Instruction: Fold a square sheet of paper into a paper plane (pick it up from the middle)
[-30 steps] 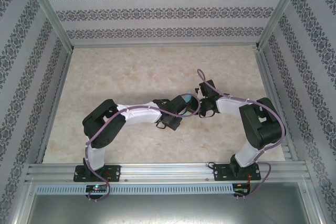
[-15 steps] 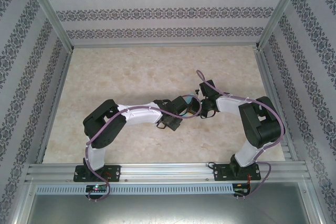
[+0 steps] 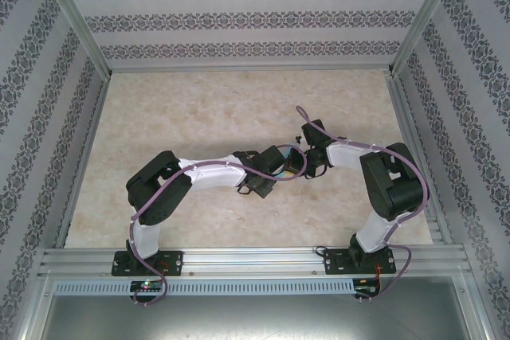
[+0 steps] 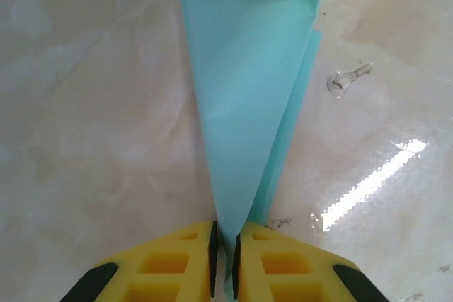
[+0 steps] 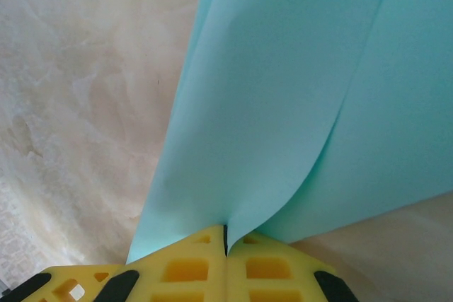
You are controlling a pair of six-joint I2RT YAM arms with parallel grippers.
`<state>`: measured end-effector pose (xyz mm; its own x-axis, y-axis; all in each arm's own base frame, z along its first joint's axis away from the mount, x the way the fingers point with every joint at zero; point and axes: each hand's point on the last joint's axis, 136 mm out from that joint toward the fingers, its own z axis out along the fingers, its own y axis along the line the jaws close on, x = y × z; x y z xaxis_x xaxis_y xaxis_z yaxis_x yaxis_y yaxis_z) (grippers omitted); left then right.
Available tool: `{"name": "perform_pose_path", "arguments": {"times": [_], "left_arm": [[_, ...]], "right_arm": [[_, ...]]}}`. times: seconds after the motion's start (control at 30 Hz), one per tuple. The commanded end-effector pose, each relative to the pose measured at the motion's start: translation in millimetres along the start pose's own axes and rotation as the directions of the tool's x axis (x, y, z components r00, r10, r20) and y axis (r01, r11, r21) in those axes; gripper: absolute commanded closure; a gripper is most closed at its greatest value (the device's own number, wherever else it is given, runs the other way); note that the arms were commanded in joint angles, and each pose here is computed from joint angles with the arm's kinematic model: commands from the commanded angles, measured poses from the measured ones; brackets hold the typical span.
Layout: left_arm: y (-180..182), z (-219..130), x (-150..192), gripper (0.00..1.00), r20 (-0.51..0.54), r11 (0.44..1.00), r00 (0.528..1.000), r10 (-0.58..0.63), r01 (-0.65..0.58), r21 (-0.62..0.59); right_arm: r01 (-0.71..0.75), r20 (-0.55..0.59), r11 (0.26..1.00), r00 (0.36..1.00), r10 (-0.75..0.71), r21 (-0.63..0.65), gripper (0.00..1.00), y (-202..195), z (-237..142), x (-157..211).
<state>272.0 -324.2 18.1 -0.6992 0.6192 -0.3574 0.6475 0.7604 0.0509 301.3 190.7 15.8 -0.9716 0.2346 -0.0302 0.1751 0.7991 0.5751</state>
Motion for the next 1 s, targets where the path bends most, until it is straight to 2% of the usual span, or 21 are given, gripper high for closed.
{"name": "perform_pose_path", "arguments": {"times": [0.0,0.47,0.97], "left_arm": [[3.6,12.6,39.1,0.83,-0.144,0.995,0.986,0.087,-0.092,-0.027],[-1.1,10.2,35.1,0.82,-0.123,0.994,0.986,0.112,-0.113,0.004],[-15.0,-32.3,5.3,0.69,0.006,0.991,0.999,0.052,-0.052,0.124]], "right_arm": [[-0.005,0.057,0.996,0.998,-0.001,0.091,1.0,-18.5,-0.3,-18.5],[-0.016,0.023,0.984,1.0,0.012,0.179,1.0,-37.1,4.8,-14.9],[-0.022,-0.002,0.968,1.0,0.023,0.248,1.0,-54.0,7.8,-7.8]]}}
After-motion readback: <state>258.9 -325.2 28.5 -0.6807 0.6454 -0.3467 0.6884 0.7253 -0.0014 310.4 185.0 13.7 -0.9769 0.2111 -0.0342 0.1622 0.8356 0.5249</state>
